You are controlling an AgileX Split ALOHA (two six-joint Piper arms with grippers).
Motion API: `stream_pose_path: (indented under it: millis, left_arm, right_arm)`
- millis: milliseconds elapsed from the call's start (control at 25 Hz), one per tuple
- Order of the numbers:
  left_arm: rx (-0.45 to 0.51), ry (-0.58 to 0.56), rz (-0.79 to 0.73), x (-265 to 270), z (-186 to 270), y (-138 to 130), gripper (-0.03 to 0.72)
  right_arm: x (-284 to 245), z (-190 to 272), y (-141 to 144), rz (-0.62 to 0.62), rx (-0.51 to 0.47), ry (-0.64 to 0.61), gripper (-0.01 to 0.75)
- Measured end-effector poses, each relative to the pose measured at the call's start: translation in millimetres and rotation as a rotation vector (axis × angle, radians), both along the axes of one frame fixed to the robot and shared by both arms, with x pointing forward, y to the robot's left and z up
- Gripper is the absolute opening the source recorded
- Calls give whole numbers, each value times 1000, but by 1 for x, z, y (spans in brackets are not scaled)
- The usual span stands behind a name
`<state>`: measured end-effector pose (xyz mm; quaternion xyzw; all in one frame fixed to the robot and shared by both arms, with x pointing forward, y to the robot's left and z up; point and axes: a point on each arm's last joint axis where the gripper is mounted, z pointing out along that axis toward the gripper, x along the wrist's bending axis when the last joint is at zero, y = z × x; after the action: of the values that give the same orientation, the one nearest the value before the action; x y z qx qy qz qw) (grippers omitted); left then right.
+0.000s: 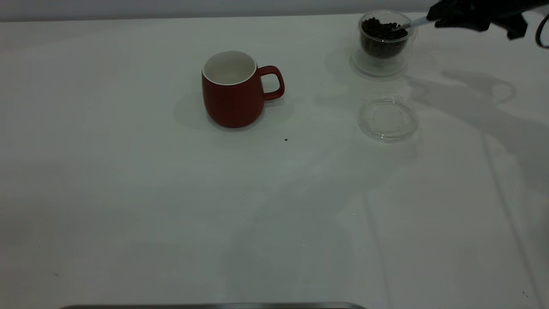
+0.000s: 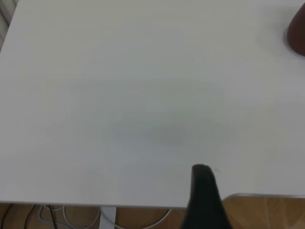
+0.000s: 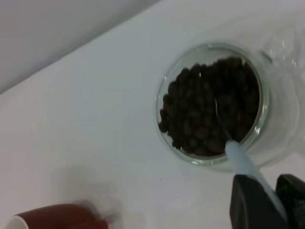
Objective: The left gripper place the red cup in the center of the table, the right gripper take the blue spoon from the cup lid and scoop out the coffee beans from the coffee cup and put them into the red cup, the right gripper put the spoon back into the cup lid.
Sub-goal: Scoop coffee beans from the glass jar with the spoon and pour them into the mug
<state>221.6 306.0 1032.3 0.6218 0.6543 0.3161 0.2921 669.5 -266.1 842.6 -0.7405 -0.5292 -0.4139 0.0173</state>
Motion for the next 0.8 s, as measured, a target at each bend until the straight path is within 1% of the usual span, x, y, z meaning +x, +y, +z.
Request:
stream_pose_path:
  millis: [120, 360, 800]
  left_arm:
    - [0, 0, 0, 0, 0, 0, 586]
    - [0, 0, 0, 0, 0, 0, 586]
    - [2, 0, -1, 0, 0, 0, 586]
  right_arm:
    - [-1, -6, -2, -6, 45, 21, 110]
    - [-3, -14, -16, -37, 158, 49, 110]
    - [-4, -10, -34, -84, 283, 66, 110]
